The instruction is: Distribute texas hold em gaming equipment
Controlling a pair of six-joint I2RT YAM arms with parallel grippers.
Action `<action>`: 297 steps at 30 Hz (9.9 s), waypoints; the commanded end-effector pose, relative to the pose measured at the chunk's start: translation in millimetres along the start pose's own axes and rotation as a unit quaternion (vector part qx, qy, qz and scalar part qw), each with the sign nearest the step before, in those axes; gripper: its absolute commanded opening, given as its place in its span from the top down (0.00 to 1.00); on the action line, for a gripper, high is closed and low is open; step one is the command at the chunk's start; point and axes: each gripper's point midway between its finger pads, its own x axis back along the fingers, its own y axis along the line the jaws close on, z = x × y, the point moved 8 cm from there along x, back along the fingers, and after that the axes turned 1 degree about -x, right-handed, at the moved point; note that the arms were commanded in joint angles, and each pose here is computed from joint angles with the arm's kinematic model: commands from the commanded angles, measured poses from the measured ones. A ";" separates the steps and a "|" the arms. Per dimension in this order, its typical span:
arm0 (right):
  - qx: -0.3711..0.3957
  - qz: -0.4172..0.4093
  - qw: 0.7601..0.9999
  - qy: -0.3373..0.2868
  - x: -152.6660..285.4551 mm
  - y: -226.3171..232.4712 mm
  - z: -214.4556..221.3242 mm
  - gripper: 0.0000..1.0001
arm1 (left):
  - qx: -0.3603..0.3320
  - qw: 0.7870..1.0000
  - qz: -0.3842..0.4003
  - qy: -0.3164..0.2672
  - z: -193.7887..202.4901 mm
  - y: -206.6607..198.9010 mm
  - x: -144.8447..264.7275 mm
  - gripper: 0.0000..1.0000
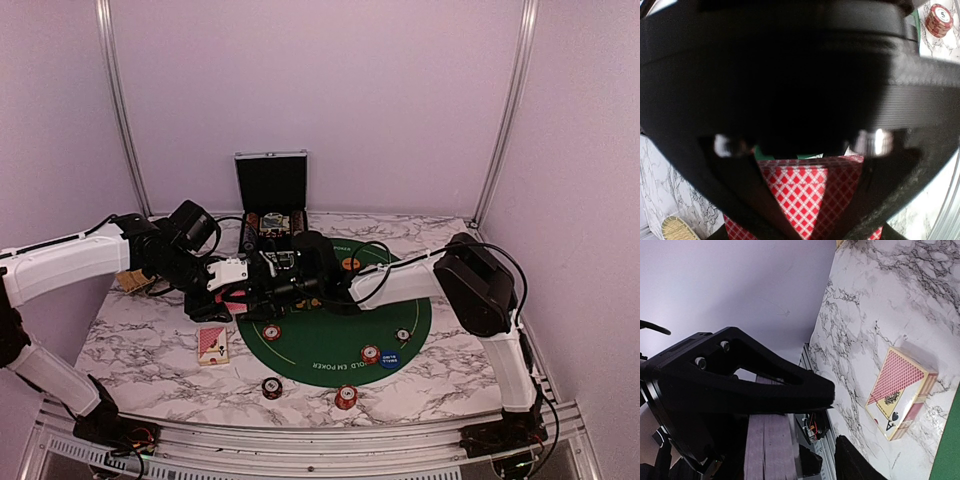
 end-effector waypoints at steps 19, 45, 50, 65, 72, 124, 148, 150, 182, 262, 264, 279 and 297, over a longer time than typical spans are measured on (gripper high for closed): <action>-0.001 0.066 0.997 -0.030 14.0 -5.7 -11.2 0.55 | 0.004 1.000 -0.009 0.009 2.9 0.2 -2.1 0.75; 0.006 0.071 0.997 -0.042 38.3 4.0 -10.8 0.66 | 0.009 1.000 -0.014 0.022 7.1 1.2 -7.9 0.78; 0.008 0.073 0.996 -0.042 41.1 5.7 -11.2 0.63 | 0.010 1.000 -0.014 0.024 8.2 1.2 -8.3 0.79; 0.013 0.070 0.997 -0.043 46.2 11.2 -11.6 0.79 | 0.019 0.999 -0.012 0.029 11.6 2.6 -11.2 0.84; 0.019 0.071 0.996 -0.046 51.5 17.1 -13.6 0.86 | 0.022 0.999 -0.013 0.034 14.9 2.6 -11.8 0.87; -0.058 0.143 0.982 -0.110 101.9 -102.2 -80.6 1.00 | 0.047 0.997 -0.001 0.056 35.2 -3.1 -7.6 0.99; -0.033 0.240 0.965 -0.105 91.3 -141.8 -82.4 1.00 | 0.049 0.998 -0.002 0.050 31.1 0.1 -6.7 1.00; -0.028 0.246 0.964 -0.100 86.4 -141.5 -79.8 1.00 | 0.049 0.997 -0.001 0.051 31.0 0.3 -7.4 1.00; 0.055 0.227 0.961 -0.148 118.9 -27.3 -60.0 0.19 | 0.060 0.997 0.000 0.055 23.8 6.9 -2.9 1.00; -0.026 -0.048 0.999 -0.006 -15.7 -2.4 -19.5 0.07 | 0.090 0.996 -0.007 -0.005 -5.9 24.8 11.5 1.00; -0.029 -0.056 0.998 -0.006 -16.4 -2.4 -20.1 0.07 | 0.089 0.996 -0.007 -0.008 -7.2 25.4 12.0 1.00; -0.047 0.004 0.998 -0.041 -7.4 -19.0 -28.3 0.17 | 0.084 0.996 -0.017 -0.011 -4.1 21.9 19.9 1.00; -0.027 0.009 0.997 -0.067 24.7 -4.8 -32.0 0.43 | 0.080 0.997 -0.018 0.005 4.2 17.5 15.6 1.00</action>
